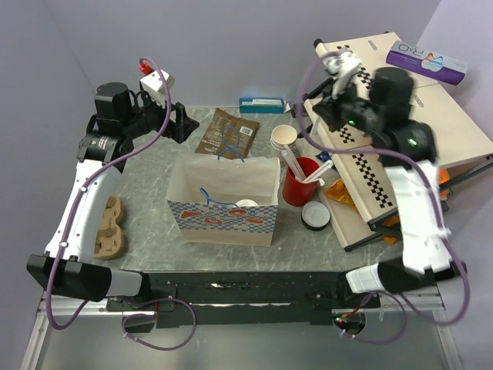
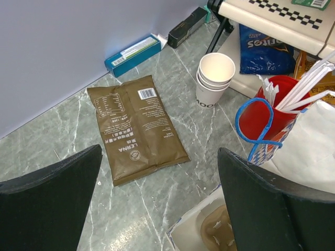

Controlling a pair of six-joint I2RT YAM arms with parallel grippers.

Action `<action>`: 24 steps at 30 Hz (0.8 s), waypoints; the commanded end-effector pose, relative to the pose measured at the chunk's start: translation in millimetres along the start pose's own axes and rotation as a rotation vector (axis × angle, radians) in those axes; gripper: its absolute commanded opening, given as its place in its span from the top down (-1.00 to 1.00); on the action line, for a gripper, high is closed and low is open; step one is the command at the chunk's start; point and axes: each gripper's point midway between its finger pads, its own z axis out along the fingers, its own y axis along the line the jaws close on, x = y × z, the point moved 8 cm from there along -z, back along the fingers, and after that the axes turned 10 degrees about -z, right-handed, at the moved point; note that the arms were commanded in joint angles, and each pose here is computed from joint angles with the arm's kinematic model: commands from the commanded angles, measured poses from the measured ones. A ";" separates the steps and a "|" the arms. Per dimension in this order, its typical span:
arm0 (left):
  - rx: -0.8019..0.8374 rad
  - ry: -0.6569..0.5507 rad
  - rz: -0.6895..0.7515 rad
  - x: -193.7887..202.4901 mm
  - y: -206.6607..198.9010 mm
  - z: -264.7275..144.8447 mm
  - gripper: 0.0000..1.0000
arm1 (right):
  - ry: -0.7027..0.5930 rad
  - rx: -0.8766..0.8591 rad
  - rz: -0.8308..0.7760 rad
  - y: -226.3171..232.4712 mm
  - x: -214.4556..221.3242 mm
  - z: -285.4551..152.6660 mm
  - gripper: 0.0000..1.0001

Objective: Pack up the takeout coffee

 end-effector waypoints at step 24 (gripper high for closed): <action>-0.303 -0.170 0.098 -46.1 17.1 -42.5 -0.99 | -0.270 -0.771 0.005 176.2 -98.6 91.9 -0.18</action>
